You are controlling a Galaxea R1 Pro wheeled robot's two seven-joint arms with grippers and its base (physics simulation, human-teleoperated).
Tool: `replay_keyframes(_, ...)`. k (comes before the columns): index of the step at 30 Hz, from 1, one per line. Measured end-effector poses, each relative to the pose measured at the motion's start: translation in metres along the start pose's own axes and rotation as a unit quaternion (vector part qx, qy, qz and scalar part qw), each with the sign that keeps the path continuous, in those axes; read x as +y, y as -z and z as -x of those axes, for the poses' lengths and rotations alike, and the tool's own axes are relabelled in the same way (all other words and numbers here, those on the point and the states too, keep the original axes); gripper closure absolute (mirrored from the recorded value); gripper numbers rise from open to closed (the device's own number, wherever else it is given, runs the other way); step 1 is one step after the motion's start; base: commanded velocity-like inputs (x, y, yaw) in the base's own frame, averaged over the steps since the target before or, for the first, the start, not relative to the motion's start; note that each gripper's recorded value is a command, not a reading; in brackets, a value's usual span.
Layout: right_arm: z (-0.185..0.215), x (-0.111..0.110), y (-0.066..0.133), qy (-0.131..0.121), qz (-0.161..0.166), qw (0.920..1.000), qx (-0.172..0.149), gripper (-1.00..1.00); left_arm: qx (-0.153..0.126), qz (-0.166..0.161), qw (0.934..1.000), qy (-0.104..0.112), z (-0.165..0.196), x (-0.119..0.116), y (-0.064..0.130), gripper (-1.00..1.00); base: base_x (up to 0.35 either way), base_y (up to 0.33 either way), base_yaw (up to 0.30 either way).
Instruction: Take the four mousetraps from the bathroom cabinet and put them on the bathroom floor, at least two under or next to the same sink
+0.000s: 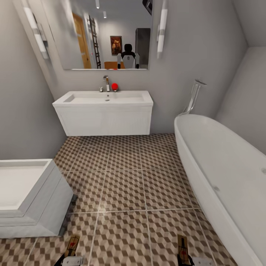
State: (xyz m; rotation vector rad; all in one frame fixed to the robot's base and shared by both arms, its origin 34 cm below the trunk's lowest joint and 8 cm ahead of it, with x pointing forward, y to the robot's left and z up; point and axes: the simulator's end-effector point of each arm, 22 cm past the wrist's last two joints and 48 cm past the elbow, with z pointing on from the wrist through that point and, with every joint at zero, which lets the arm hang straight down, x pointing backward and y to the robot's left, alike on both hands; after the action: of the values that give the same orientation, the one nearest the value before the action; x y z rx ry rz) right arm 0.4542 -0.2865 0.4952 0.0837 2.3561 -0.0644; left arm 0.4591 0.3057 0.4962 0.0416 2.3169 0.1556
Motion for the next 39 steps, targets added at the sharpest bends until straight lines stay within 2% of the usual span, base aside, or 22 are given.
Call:
replay_keyframes(17, 0.0, 0.0, 0.0, 0.0, 0.0, 1.0, 0.0, 1.0, 0.0, 0.0, 1.0, 0.0, 0.0, 0.0, 0.0, 1.0, 0.329, 0.0, 0.069)
replay_keyframes(39, 0.0001, -0.0011, 0.0, 0.001, -0.001, 1.0, 0.0, 1.0, 0.0, 0.0, 1.0, 0.0, 0.0, 0.0, 0.0, 1.0, 0.329, 0.0, 0.003)
